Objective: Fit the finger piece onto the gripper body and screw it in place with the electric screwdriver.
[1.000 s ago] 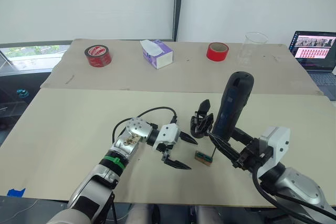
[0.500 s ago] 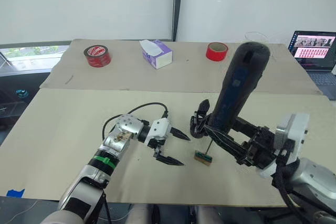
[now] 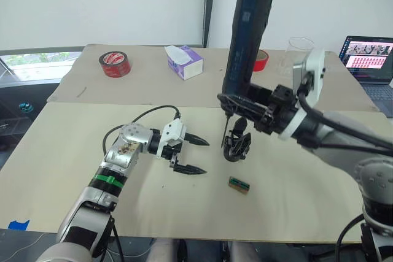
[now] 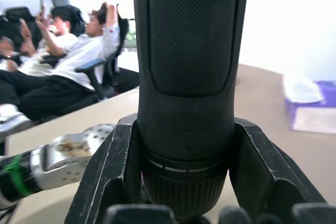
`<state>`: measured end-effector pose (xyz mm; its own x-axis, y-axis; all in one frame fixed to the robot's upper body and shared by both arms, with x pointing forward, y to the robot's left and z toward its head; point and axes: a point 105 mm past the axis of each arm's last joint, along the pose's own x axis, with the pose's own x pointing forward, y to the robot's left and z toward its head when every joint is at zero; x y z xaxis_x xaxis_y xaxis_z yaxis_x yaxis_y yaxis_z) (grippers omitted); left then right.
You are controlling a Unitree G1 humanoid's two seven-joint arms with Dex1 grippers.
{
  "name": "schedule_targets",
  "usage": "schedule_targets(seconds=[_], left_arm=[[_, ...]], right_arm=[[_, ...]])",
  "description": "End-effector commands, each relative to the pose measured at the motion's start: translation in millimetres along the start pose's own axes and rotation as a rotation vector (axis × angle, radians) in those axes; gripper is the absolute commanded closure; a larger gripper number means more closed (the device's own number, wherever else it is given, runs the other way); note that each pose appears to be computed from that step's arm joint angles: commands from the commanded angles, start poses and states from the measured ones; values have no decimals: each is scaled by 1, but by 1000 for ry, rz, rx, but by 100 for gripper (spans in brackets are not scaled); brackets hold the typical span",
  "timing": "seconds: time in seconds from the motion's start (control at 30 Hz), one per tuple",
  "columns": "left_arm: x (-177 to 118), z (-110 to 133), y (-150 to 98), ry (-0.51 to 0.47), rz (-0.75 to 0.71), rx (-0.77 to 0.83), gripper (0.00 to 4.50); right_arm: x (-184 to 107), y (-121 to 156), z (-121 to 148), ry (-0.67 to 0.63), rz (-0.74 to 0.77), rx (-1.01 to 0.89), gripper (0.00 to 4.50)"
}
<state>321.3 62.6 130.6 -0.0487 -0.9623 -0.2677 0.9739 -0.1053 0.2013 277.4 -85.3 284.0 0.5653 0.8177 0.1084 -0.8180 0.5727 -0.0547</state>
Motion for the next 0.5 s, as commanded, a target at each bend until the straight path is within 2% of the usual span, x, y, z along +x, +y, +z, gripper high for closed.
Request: schedule_targets(seconds=[0.03,0.5], left_arm=[[4,8,15,-10,42,62,0],[23,2,26,-8,71,92,0]], right_arm=[[0,-4,6,2,12,-65,260],[2,-12,-4,42,9,-112,260]])
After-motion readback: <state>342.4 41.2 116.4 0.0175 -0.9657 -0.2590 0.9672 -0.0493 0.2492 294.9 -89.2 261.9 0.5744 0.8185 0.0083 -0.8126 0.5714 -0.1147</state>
